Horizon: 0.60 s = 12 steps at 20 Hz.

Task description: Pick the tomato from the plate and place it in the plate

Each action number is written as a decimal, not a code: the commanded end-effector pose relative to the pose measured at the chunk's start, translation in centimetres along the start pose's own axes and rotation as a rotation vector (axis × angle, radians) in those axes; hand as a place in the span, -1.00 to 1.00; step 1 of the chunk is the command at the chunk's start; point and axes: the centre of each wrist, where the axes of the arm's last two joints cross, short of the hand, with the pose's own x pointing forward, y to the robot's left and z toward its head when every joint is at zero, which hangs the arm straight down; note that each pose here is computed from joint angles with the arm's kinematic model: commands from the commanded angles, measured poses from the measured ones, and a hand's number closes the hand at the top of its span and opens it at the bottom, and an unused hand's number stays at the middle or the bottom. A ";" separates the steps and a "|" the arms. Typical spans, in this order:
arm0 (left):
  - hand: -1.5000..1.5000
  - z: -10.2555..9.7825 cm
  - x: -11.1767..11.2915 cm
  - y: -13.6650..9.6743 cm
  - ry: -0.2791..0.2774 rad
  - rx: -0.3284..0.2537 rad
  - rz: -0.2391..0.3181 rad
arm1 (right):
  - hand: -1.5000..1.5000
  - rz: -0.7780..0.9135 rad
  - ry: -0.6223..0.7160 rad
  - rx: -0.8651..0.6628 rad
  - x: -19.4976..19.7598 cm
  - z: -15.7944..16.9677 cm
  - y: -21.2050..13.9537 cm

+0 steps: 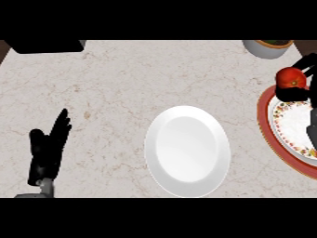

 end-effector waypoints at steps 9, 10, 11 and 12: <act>0.00 1.5 0.4 0.1 -0.023 -0.043 0.006 | 1.00 0.062 0.195 -0.024 -7.9 -0.6 -5.1; 0.00 0.0 -0.1 -1.0 -0.020 -0.037 -0.008 | 1.00 0.077 0.202 -0.002 -7.9 -0.7 -5.4; 0.00 -1.5 2.6 -1.4 -0.021 -0.036 -0.007 | 1.00 0.085 0.205 0.015 -9.0 1.0 -2.0; 0.00 1.7 0.5 -1.2 -0.035 -0.056 -0.008 | 1.00 0.111 0.231 0.035 -9.4 -0.7 -3.2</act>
